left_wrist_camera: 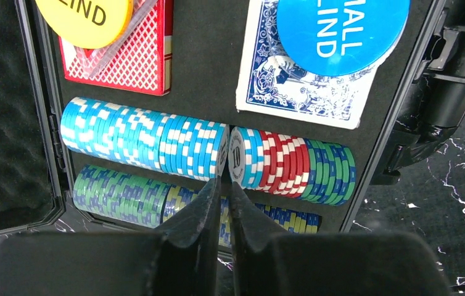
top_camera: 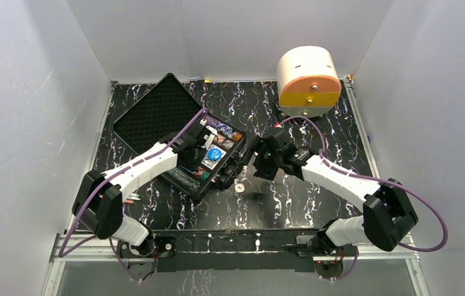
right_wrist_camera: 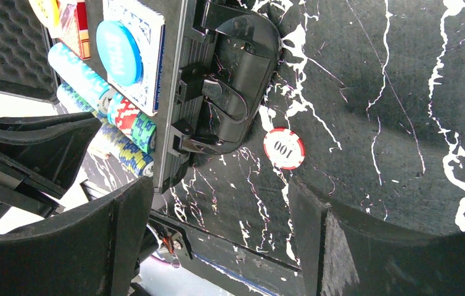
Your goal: Pack up texas hold em set
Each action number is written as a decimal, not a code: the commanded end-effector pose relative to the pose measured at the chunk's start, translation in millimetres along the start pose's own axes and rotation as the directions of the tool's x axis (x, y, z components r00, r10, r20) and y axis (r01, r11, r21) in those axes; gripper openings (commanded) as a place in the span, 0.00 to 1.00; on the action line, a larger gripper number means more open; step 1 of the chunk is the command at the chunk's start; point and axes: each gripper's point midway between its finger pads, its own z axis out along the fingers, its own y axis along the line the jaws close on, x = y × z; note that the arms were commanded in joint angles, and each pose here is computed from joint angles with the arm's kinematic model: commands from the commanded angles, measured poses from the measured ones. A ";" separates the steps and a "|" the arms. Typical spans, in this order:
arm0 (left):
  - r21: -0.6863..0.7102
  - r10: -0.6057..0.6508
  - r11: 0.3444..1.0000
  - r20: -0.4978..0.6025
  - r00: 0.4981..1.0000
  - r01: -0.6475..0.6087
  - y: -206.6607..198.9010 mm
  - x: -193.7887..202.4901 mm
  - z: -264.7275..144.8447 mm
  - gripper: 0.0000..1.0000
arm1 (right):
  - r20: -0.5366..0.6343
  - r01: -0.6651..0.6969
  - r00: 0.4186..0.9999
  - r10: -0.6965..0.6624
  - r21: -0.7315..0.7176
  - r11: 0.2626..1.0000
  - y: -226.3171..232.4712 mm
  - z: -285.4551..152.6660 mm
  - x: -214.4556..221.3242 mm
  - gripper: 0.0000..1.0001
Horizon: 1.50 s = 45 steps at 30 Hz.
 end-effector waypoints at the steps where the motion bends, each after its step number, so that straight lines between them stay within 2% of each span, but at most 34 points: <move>1: 0.012 -0.019 1.000 0.056 0.998 0.019 1.6 -12.7 -11.8 0.07 | 0.006 -0.011 1.000 0.011 -0.025 1.000 8.7 -2.2 -3.5 0.87; 8: 0.022 -0.054 0.998 0.062 0.997 0.053 -1.5 -15.6 -10.9 0.04 | 0.014 -0.002 1.000 0.002 -0.002 1.000 2.3 -0.1 -4.3 0.86; 11: 0.029 -0.093 0.995 0.114 0.989 0.091 -0.2 -27.5 -21.1 0.07 | 0.013 0.052 0.999 -0.052 0.049 0.997 -8.4 5.0 -5.2 0.84; 14: 0.034 -0.159 0.987 0.194 0.968 0.156 3.9 -41.0 -35.7 0.13 | -0.027 0.150 0.989 -0.148 0.138 0.979 -21.4 13.7 -4.4 0.83; 18: 0.054 -0.263 0.964 0.357 0.896 0.261 16.6 -62.6 -67.9 0.26 | -0.091 0.289 0.957 -0.275 0.255 0.923 -31.7 25.8 4.1 0.83; 24: 0.109 -0.367 0.920 0.582 0.726 0.377 41.1 -81.4 -122.8 0.44 | -0.160 0.443 0.896 -0.413 0.351 0.825 -26.9 42.5 20.3 0.82; 29: 0.128 -0.402 0.887 0.684 0.609 0.443 61.1 -81.5 -156.1 0.56 | -0.220 0.515 0.857 -0.466 0.376 0.770 -27.4 57.5 34.4 0.75; 35: 0.157 -0.438 0.846 0.751 0.494 0.510 78.1 -75.5 -180.2 0.70 | -0.283 0.574 0.818 -0.500 0.367 0.732 -29.1 71.4 48.6 0.72; 39: 0.163 -0.444 0.834 0.765 0.467 0.527 82.4 -71.9 -185.2 0.73 | -0.305 0.581 0.813 -0.496 0.387 0.716 -35.0 74.8 51.0 0.67; 42: 0.156 -0.444 0.832 0.762 0.471 0.532 83.3 -70.4 -184.5 0.73 | -0.318 0.582 0.812 -0.489 0.400 0.708 -42.2 76.7 53.2 0.63; 45: 0.150 -0.444 0.833 0.754 0.483 0.532 82.5 -69.8 -181.8 0.73 | -0.333 0.583 0.811 -0.480 0.397 0.709 -46.1 79.1 57.3 0.55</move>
